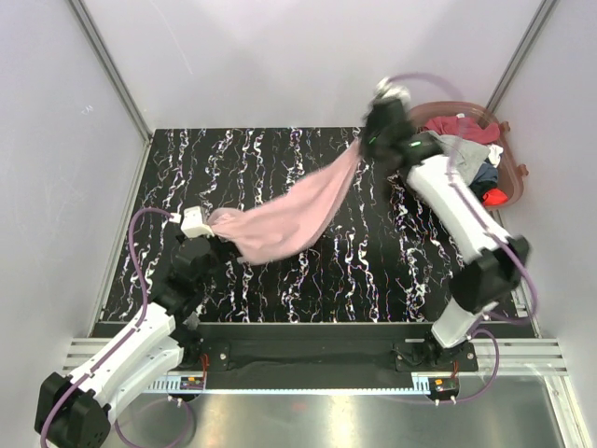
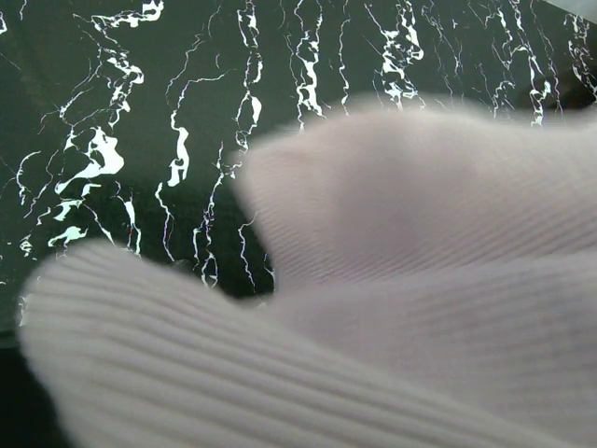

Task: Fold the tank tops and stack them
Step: Flatten the tank top out

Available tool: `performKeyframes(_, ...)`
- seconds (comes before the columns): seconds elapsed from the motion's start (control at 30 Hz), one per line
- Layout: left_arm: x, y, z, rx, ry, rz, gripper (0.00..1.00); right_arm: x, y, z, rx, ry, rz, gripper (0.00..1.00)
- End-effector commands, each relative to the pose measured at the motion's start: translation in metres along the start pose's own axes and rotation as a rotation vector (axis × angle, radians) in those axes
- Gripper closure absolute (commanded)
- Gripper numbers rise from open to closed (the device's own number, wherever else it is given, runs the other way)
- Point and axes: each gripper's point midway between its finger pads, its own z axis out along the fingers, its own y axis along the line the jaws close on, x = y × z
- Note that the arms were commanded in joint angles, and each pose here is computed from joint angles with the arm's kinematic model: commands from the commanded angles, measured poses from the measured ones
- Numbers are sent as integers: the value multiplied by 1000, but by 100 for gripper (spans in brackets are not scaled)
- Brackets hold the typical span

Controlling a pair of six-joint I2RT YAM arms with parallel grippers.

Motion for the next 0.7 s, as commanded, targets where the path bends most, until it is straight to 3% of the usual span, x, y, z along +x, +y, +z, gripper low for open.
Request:
performKeyframes(0.0, -27, -18, -2, 56, -67, -27, 1, -105, -13, -106, -1, -312, 46, 100)
performKeyframes(0.27, -25, -17, 0, 48, -55, -26, 1, -159, 1, -180, -94, -457, 37, 100)
performKeyframes(0.47, -17, -6, 9, -48, -3, -20, 1, -164, -10, -196, -48, -478, 41, 100)
performKeyframes(0.67, -4, -9, 17, -47, 68, 20, 1, -183, -80, -205, 139, -534, 219, 100)
